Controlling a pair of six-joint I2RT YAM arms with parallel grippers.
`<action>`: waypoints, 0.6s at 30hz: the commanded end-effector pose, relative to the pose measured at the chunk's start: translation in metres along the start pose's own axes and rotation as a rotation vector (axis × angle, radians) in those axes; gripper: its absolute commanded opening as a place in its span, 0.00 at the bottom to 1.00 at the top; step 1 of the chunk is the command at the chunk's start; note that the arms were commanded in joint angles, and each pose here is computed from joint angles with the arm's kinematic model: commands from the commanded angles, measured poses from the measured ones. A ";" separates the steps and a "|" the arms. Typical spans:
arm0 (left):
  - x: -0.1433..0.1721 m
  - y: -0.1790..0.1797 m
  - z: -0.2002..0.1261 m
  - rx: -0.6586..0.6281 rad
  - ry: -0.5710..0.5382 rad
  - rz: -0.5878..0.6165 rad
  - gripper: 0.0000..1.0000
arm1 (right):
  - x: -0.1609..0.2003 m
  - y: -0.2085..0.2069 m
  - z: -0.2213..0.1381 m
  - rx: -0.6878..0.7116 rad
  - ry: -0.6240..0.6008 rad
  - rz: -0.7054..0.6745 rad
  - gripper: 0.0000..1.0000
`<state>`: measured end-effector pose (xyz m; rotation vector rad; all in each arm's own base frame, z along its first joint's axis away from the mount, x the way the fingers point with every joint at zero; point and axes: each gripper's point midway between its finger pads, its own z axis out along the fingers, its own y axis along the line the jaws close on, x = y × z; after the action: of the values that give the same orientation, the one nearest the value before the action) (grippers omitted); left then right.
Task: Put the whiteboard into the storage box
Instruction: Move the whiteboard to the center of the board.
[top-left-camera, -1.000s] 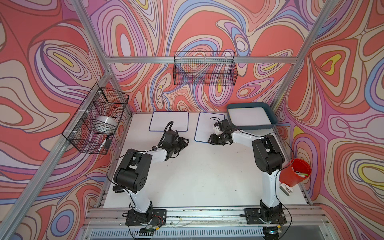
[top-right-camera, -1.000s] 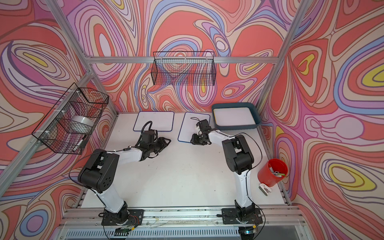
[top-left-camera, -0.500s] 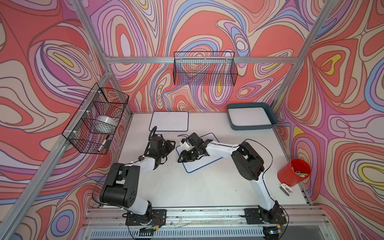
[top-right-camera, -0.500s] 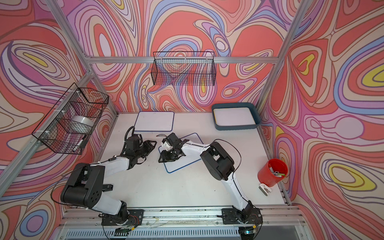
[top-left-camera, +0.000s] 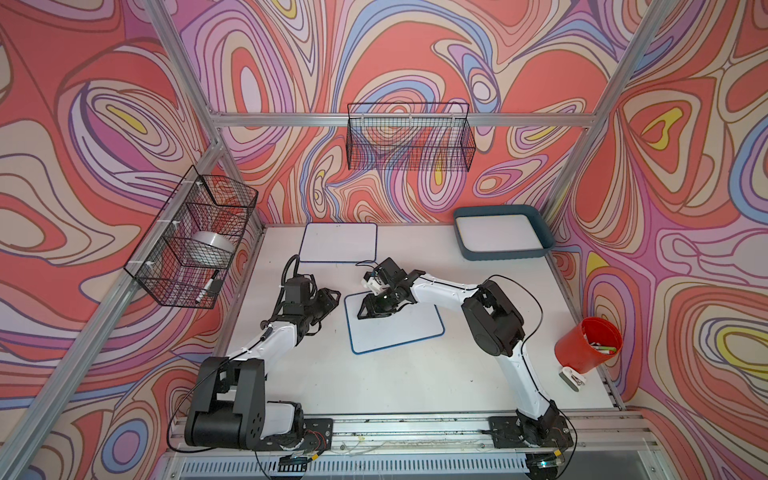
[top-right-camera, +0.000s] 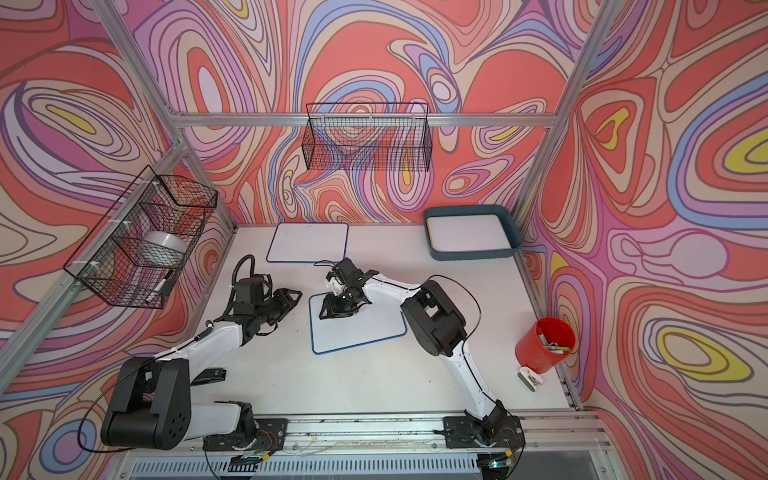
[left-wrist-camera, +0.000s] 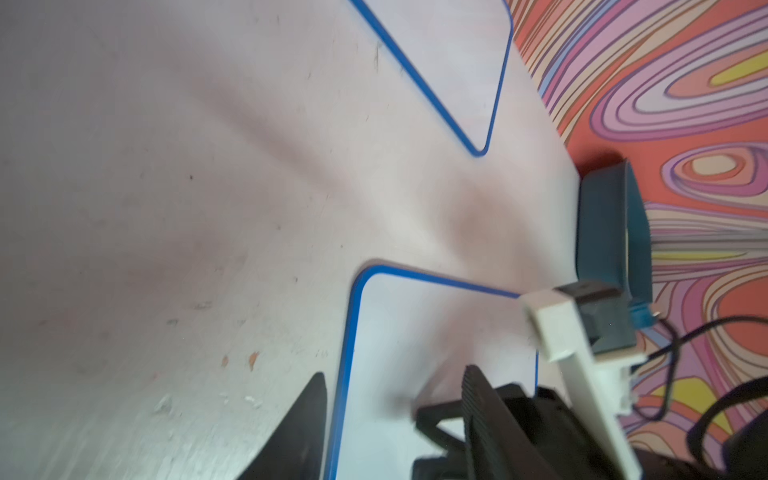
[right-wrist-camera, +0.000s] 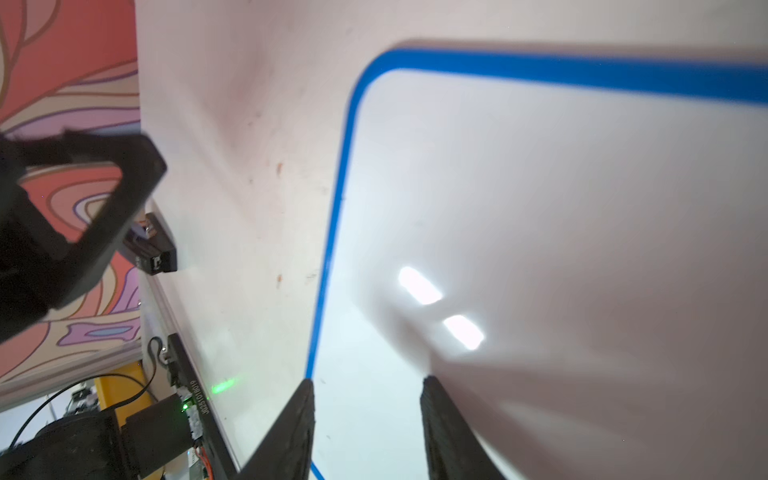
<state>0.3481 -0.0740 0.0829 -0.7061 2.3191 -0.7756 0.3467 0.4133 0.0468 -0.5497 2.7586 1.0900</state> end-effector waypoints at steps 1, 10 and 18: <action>0.019 0.002 -0.009 -0.023 0.111 0.040 0.49 | -0.027 -0.025 -0.052 0.079 -0.141 0.021 0.44; 0.053 0.020 -0.018 -0.071 0.238 0.049 0.49 | -0.019 -0.110 -0.112 0.235 -0.223 0.135 0.44; 0.077 0.023 -0.020 -0.052 0.315 0.034 0.48 | -0.011 -0.159 -0.144 0.293 -0.253 0.227 0.44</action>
<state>0.2900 -0.0927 0.0565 -0.6300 2.5832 -0.8385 0.4145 0.2247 0.0426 -0.0580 2.7566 0.7503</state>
